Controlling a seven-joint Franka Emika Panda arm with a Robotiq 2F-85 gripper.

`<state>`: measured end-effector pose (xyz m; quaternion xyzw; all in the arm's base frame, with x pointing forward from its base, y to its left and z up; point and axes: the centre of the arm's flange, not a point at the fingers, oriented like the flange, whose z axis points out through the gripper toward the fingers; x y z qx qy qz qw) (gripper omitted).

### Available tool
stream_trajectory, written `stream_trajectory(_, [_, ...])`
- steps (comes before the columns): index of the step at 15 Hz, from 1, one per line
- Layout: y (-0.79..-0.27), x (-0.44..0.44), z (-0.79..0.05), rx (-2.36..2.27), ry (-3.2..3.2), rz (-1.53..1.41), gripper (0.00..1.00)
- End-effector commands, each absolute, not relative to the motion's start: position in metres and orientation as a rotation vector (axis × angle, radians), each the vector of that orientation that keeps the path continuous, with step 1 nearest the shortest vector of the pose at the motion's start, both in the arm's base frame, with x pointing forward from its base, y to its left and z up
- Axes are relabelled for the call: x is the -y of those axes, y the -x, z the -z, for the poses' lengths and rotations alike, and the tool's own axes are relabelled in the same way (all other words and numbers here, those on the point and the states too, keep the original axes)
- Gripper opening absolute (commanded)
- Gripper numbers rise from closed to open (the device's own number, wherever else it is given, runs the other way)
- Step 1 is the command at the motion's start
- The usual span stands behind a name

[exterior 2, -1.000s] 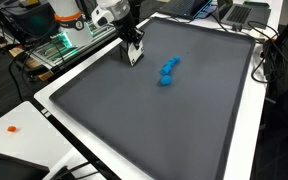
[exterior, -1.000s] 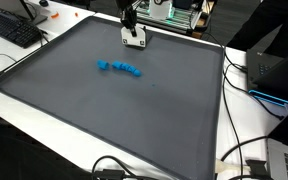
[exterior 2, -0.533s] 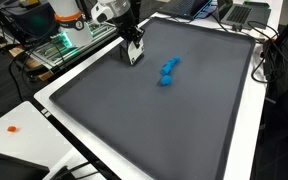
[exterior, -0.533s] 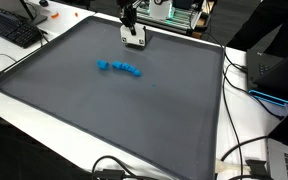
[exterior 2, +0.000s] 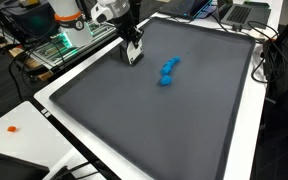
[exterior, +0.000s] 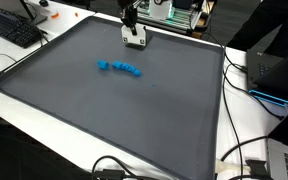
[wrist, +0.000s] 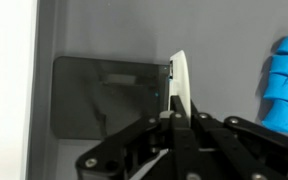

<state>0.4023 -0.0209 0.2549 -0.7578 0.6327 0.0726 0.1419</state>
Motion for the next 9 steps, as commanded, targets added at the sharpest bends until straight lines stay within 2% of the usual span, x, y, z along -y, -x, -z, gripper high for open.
stream_trajectory(1, [-0.396, 0.018, -0.252, -1.836, 2.190, -0.233, 0.01])
stream_trajectory(9, [-0.399, 0.014, -0.239, -1.820, 2.214, -0.222, 0.01])
